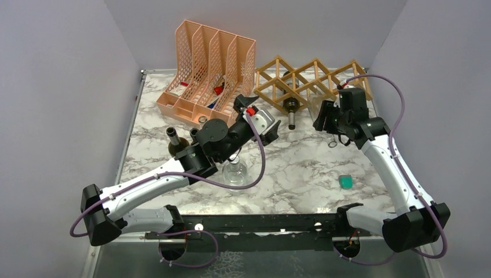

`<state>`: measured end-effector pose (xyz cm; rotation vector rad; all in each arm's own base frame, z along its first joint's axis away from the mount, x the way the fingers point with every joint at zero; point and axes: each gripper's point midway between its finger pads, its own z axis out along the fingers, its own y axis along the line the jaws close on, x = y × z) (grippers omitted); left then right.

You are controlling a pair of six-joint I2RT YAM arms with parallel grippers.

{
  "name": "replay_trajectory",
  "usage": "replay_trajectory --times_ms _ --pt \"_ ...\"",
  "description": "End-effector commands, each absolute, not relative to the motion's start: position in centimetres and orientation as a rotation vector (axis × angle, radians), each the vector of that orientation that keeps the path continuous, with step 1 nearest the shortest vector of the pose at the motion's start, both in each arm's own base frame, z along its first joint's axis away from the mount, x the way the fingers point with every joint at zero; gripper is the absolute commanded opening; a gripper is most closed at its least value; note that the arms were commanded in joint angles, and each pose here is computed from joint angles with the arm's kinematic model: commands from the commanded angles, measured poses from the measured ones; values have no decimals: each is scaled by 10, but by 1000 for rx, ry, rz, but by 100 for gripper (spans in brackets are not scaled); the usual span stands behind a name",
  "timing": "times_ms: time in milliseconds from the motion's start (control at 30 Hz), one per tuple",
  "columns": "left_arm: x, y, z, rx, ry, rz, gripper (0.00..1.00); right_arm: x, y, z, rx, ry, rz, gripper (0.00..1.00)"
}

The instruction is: Put the wine bottle on the wine rack

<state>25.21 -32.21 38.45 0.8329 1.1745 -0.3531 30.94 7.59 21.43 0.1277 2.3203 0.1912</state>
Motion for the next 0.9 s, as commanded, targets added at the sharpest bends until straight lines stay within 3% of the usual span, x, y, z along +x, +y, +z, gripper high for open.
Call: replay_trajectory --times_ms 0,233,500,867 --pt "238 -312 411 655 1272 -557 99 326 84 239 178 2212 366 1" --pt "219 -319 411 652 1326 -716 99 353 78 236 350 2190 382 1" --pt "224 -289 425 679 1362 -553 99 383 84 243 381 2129 431 1" --pt "219 -297 414 723 1383 -586 99 421 88 238 424 1984 487 1"
